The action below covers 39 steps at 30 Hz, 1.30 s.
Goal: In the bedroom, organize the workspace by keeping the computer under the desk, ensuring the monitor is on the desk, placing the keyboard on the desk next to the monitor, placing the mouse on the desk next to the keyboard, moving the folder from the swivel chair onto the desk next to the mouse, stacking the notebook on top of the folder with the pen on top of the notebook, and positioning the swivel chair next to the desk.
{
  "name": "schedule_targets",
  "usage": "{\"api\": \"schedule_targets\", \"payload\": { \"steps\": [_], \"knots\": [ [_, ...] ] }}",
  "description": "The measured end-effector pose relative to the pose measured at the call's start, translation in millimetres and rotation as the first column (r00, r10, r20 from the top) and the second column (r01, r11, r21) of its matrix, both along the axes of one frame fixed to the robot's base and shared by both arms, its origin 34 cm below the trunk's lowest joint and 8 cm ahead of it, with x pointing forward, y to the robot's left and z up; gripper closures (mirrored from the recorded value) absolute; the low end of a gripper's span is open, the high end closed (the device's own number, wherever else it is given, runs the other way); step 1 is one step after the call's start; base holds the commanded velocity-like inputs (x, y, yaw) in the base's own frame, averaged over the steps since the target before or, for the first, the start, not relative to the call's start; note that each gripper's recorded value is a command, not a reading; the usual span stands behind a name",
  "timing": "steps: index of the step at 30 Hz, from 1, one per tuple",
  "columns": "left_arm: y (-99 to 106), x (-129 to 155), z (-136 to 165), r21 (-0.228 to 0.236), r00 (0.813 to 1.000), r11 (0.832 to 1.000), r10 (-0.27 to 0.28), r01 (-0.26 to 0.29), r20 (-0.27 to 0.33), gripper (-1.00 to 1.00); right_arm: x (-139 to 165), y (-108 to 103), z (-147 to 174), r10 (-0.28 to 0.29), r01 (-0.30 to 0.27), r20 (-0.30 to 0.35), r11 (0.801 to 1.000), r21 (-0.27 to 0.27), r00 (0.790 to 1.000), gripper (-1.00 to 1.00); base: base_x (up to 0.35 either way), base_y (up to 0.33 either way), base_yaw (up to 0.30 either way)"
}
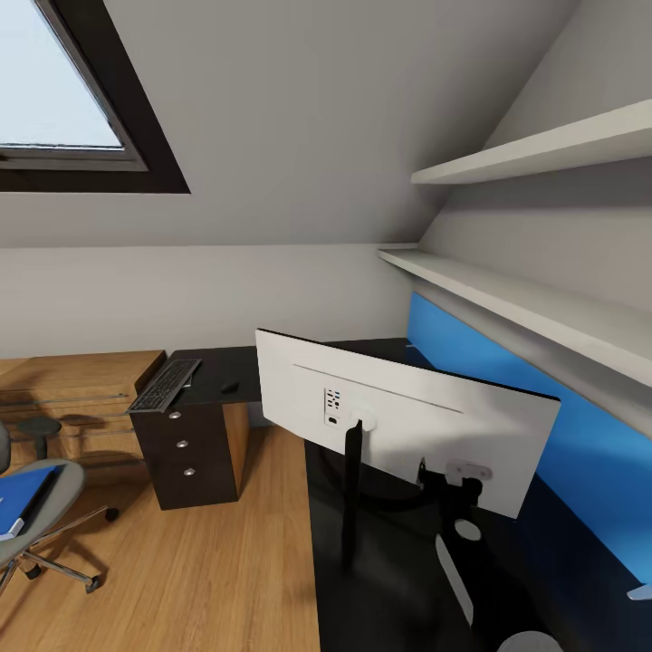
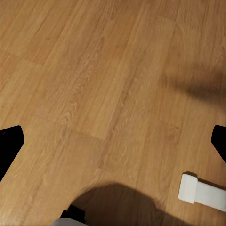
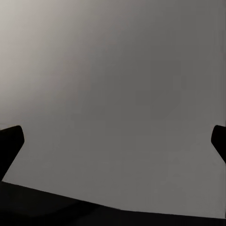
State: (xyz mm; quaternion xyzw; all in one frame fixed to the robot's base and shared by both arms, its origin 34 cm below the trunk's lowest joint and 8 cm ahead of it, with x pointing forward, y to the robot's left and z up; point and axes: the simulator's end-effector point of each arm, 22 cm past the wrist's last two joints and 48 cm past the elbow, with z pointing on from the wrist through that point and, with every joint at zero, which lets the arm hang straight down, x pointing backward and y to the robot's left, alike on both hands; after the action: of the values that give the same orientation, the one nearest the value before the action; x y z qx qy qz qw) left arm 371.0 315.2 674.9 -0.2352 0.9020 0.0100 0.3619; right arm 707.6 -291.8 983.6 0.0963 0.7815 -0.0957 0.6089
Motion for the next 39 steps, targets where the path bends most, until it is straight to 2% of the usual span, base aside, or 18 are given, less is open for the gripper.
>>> {"api": "schedule_targets", "payload": {
  "steps": [9, 18, 24, 29, 39],
  "knots": [
    [1.9, 0.0, 0.2, 0.003, 1.0, 1.0, 0.0, 0.0, 0.0, -1.0, 27.7, -26.5, 9.7, -0.017, 0.017, 0.006, 0.999, -0.037, 1.0, -1.0, 0.0, 0.0, 0.0],
    [3.4, 0.0, 0.3, 0.005, 1.0, 1.0, 0.0, 0.0, 0.0, -1.0, 39.1, -42.6, 21.5, -0.029, 0.031, 0.024, 0.998, -0.056, 0.999, -1.0, 0.0, 0.0, 0.0],
    [3.4, 0.0, 0.4, 0.005, 1.0, 1.0, 0.0, 0.0, 0.0, -1.0, 50.8, -57.3, 19.4, -0.043, 0.042, -0.005, 0.997, -0.071, 0.999, -1.0, 0.0, 0.0, 0.0],
    [4.7, -0.1, 0.4, 0.006, 1.0, 1.0, 0.002, -0.002, 0.0, -1.0, 66.3, -67.8, 31.6, -0.053, 0.054, 0.02, 0.995, -0.078, 0.998, -1.0, 0.0, 0.0, 0.0],
    [4.8, -0.1, 0.4, 0.006, 1.0, 1.0, 0.002, -0.002, 0.0, -1.0, 73.6, -78.6, 42.6, -0.064, 0.066, 0.033, 0.994, -0.086, 0.997, -1.0, 0.0, 0.0, 0.0]
  ]
}}
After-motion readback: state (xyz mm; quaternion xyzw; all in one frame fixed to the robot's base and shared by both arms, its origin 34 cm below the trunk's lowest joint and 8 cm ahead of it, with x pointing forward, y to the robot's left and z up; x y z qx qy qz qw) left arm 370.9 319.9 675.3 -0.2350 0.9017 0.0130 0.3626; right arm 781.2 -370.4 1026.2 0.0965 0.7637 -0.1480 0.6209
